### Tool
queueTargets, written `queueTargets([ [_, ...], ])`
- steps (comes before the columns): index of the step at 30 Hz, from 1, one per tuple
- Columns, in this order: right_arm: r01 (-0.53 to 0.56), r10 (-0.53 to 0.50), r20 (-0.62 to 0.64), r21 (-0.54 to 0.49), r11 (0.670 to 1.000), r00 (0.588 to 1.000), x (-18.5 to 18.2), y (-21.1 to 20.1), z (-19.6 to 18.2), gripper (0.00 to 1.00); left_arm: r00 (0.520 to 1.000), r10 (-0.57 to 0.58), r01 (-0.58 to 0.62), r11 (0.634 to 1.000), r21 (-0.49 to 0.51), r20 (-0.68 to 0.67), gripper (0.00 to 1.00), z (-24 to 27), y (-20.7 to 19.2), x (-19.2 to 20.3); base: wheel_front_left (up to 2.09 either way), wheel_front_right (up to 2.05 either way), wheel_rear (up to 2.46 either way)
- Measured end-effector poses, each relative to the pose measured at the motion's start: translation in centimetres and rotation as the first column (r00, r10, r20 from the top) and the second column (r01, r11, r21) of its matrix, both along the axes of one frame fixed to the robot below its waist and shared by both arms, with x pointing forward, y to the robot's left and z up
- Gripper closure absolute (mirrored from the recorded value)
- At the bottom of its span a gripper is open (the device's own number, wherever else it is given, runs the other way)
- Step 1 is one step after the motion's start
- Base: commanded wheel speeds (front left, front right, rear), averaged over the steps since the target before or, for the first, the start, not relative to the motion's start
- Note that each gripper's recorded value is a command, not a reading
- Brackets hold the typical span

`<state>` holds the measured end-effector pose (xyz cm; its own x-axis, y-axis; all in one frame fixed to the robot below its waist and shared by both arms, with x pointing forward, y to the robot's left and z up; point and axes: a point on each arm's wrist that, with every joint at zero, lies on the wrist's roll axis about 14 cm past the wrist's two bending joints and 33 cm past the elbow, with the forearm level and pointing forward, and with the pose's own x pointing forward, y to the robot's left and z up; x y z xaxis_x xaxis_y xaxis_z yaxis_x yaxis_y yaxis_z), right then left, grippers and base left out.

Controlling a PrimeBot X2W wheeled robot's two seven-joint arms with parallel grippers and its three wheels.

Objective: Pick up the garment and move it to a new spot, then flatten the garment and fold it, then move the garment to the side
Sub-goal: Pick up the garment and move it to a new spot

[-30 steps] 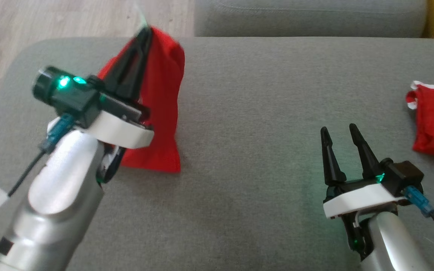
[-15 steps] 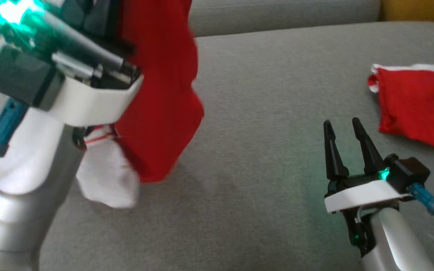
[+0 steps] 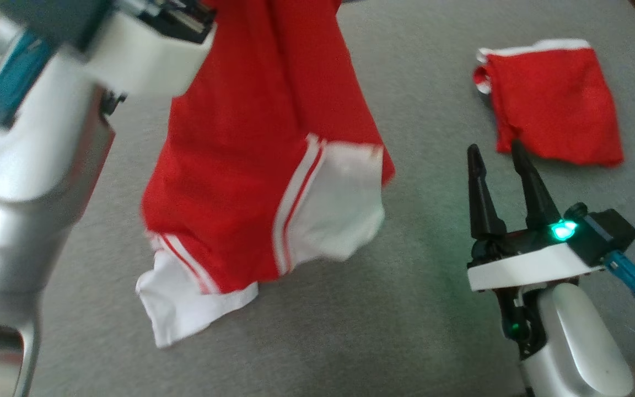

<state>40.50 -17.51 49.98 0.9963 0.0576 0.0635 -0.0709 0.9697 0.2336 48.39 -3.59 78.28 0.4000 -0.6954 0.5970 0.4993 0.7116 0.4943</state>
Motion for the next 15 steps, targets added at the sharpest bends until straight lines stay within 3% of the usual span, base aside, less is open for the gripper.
queueTargets([
  [7,0.015,-0.015,0.015,0.024,1.000,1.000,0.0,-0.6,0.7,0.00,0.985,0.035,-0.004,0.984,0.178,-0.168,1.00,-6.7,-4.4,6.5,0.00,0.00,0.00],
  [8,0.017,-0.018,0.018,0.025,1.000,1.000,0.0,-0.7,0.8,0.00,0.978,0.055,-0.013,0.980,0.201,-0.201,0.71,-7.8,-4.8,7.7,0.00,0.00,0.00],
  [9,0.022,-0.022,0.018,0.025,0.999,1.000,-0.1,-0.9,0.8,0.00,0.967,0.078,-0.022,0.975,0.223,-0.244,0.00,-9.2,-5.1,8.9,0.00,0.00,0.00],
  [15,0.056,-0.056,-0.015,0.020,0.998,0.998,-0.4,-2.0,-0.2,0.00,0.924,0.109,-0.010,0.965,0.261,-0.366,0.00,-14.5,-6.7,12.1,0.00,0.00,0.00],
])
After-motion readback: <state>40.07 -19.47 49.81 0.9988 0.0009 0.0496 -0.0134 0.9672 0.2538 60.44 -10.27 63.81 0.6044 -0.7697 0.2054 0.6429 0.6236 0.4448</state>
